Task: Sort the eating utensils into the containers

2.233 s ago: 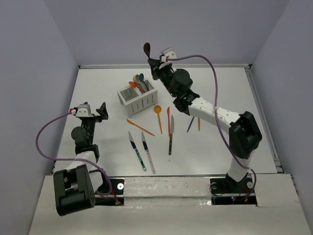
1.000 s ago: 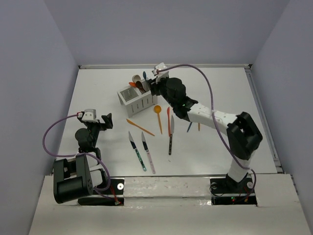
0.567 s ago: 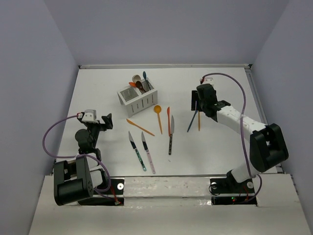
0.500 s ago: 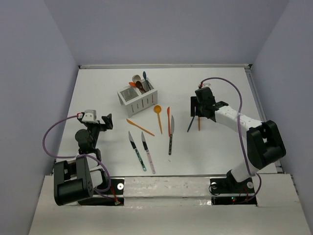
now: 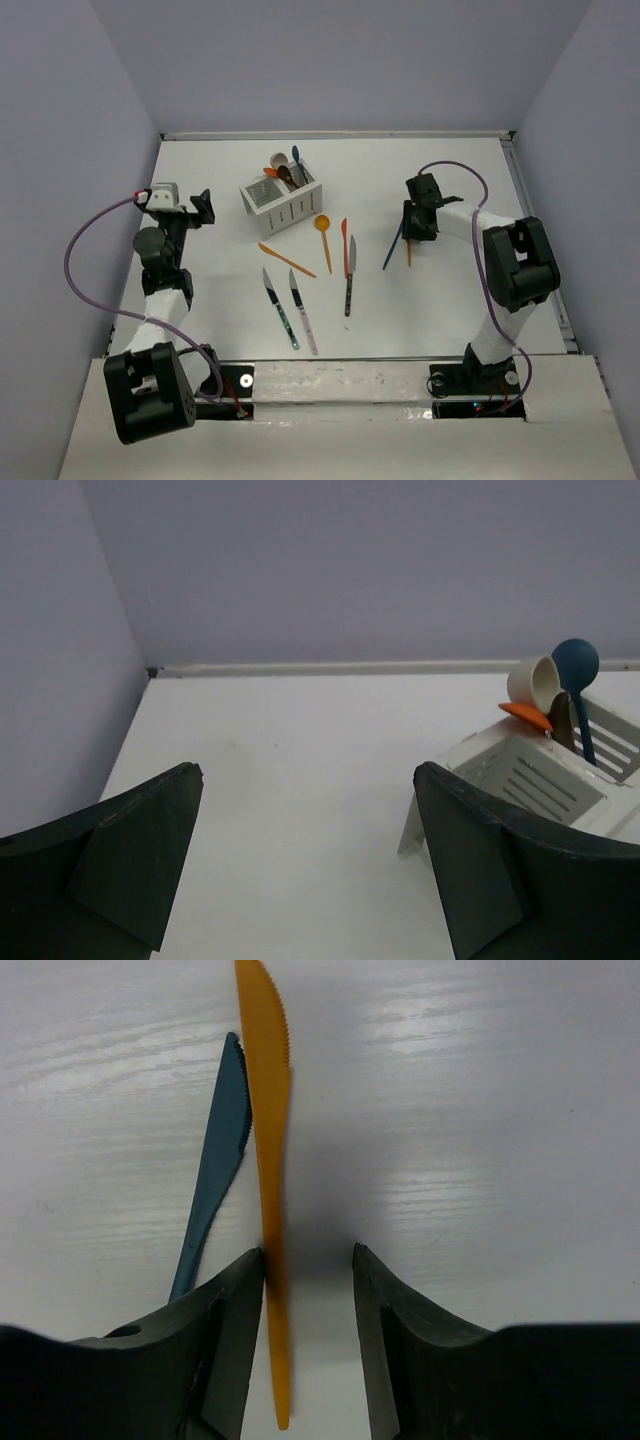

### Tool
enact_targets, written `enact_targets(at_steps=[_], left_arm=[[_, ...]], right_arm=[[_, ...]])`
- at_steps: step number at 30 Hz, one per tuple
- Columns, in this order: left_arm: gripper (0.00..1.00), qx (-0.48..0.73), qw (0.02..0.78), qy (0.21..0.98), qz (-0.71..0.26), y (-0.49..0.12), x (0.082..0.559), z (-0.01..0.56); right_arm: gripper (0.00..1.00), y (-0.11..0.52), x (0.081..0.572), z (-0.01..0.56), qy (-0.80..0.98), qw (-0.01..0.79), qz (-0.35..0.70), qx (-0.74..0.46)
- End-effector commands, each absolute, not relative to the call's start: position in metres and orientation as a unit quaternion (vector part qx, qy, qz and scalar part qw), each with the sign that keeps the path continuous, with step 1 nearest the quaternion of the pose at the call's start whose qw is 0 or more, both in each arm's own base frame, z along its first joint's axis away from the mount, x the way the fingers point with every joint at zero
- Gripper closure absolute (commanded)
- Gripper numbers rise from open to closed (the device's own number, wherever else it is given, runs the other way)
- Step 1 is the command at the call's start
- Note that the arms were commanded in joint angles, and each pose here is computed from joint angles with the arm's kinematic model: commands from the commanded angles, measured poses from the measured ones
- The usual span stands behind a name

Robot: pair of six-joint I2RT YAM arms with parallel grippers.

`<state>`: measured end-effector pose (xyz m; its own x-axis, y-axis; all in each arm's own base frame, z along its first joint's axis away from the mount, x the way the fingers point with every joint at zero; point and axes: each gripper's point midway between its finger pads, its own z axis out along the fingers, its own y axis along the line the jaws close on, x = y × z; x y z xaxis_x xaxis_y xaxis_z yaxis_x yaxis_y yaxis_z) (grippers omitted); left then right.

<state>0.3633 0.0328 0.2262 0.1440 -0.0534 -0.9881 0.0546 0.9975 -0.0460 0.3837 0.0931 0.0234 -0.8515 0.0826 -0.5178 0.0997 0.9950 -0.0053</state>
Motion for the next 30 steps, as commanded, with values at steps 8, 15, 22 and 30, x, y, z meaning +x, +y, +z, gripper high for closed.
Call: enact_targets(at_steps=[8,15,22,30], left_arm=[[0.01,0.115,0.656,0.746,0.002,0.027,0.352,0.19],[0.01,0.128,0.683,0.719,-0.012,0.013,0.334,0.182],[0.01,0.12,0.736,0.664,-0.056,-0.003,0.328,0.189],[0.01,0.075,0.747,0.654,-0.092,0.009,0.329,0.185]], right_arm=[[1.0,0.092,0.381,0.013,0.97,0.243,-0.028,0.017],[1.0,0.082,0.396,0.1,0.935,0.353,-0.032,0.03],[1.0,0.174,0.402,0.32,0.764,0.63,0.086,-0.108],[1.0,0.368,0.376,0.436,0.538,0.76,0.266,-0.248]])
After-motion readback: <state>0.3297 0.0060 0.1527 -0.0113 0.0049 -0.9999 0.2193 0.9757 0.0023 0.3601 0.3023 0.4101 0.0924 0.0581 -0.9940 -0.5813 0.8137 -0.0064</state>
